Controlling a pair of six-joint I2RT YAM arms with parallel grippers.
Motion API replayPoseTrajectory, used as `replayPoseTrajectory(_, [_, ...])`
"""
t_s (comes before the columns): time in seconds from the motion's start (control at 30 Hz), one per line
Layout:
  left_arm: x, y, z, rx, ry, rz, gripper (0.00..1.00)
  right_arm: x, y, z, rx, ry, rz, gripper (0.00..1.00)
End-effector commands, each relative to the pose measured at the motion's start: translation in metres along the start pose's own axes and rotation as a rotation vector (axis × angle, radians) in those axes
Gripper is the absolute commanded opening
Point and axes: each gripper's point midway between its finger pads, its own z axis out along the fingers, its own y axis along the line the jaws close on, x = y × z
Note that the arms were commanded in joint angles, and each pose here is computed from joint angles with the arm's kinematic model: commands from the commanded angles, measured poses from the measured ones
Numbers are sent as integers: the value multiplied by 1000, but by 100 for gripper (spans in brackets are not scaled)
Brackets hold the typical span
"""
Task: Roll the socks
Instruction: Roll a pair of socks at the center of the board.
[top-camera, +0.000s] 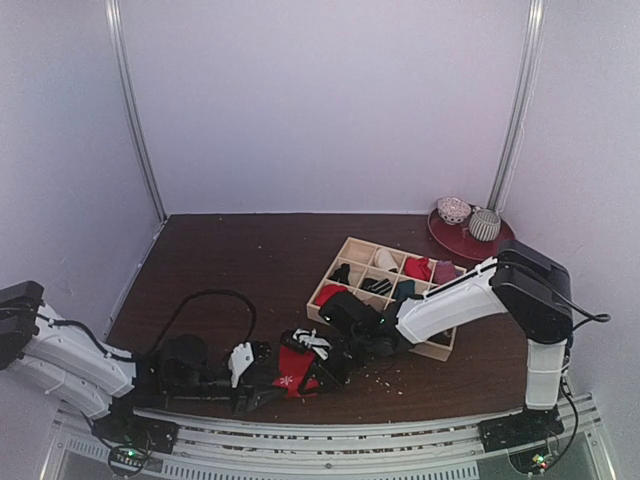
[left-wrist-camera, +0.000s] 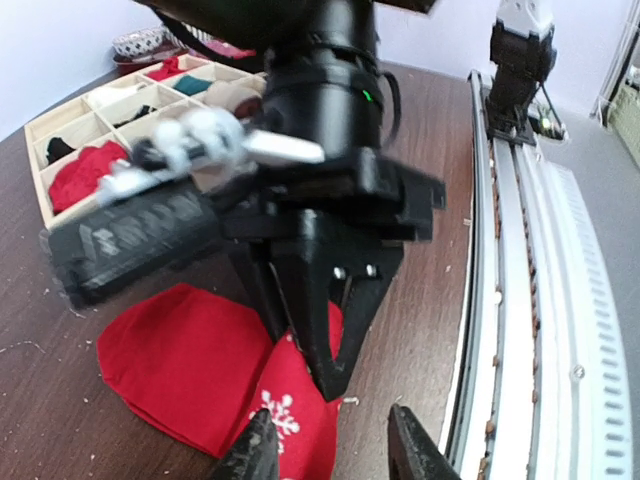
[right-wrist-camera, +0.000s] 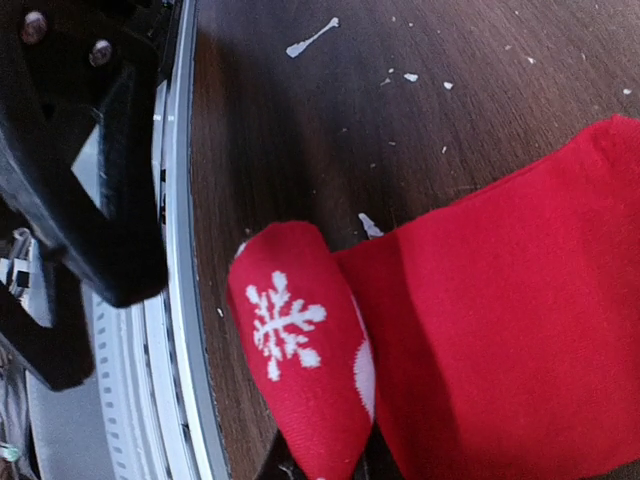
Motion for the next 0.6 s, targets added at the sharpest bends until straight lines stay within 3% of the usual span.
replayPoseTrajectory(0.0, [9, -9, 11, 49, -4, 80, 38, 44, -13, 10, -15, 152, 181, 0])
replayPoseTrajectory(0.23, [42, -4, 28, 35, 82, 55, 35, 47, -14, 12, -28, 165, 183, 0])
replayPoseTrajectory(0.33, [45, -1, 30, 18, 85, 45, 4, 48, -12, 9, -31, 169, 167, 1])
replayPoseTrajectory(0.37, [44, 1, 30, 8, 82, 37, 0, 48, -11, 8, -30, 168, 163, 4])
replayPoseTrajectory(0.57, [50, 13, 31, -67, 136, -77, 0, 26, 2, -21, 7, 59, 67, 23])
